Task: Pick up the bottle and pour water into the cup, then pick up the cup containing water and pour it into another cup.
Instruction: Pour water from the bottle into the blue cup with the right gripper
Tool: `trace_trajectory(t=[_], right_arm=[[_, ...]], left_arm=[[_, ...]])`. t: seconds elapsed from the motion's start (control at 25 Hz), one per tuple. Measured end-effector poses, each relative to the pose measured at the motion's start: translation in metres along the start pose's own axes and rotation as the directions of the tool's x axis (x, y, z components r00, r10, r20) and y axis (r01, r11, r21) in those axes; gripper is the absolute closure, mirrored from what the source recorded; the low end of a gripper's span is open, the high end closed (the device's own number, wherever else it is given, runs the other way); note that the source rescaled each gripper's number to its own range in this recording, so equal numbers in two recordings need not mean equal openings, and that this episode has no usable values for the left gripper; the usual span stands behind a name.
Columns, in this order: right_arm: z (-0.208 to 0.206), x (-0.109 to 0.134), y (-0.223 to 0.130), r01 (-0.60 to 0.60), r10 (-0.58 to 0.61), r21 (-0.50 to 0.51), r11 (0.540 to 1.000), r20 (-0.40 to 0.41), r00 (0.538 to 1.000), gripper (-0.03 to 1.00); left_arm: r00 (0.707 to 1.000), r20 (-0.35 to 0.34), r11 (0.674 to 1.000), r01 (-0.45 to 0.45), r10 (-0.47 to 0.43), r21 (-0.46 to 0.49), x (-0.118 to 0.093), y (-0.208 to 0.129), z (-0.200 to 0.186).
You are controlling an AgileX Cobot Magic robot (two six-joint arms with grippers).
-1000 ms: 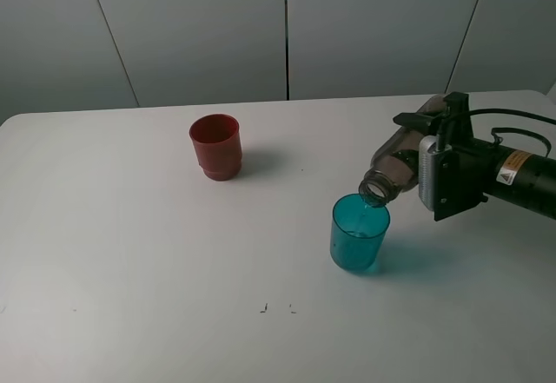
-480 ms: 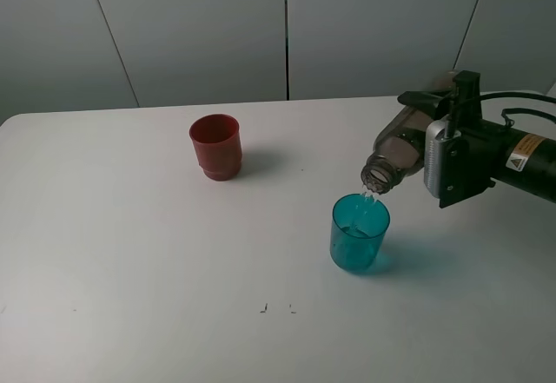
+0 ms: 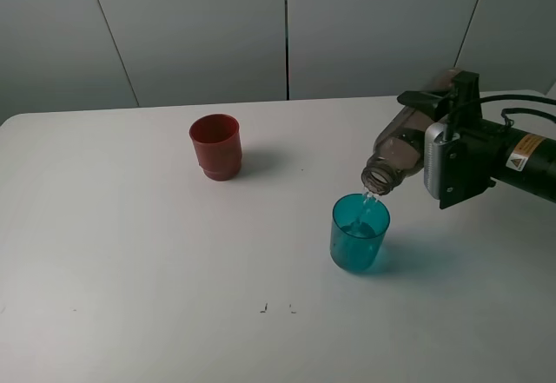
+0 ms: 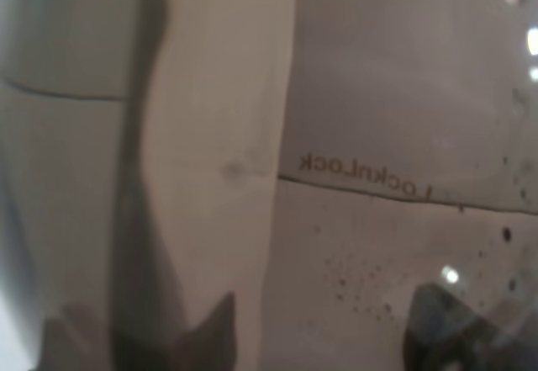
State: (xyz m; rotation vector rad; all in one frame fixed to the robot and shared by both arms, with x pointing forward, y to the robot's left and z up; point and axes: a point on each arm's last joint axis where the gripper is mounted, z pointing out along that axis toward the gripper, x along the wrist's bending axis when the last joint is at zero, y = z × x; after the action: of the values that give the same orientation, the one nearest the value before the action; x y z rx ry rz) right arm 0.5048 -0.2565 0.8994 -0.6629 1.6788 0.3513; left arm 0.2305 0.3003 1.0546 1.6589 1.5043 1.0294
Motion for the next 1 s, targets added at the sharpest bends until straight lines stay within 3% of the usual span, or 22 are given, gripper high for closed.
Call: trace_trajectory(t=[1.0], right_arm=[[0.0, -0.0008, 0.0, 0.086, -0.086, 0.001, 0.996, 0.008, 0.996, 0.92]], left_arm=[[1.0, 0.0, 1.0, -0.002, 0.002, 0.0, 0.0, 0.0, 0.0]])
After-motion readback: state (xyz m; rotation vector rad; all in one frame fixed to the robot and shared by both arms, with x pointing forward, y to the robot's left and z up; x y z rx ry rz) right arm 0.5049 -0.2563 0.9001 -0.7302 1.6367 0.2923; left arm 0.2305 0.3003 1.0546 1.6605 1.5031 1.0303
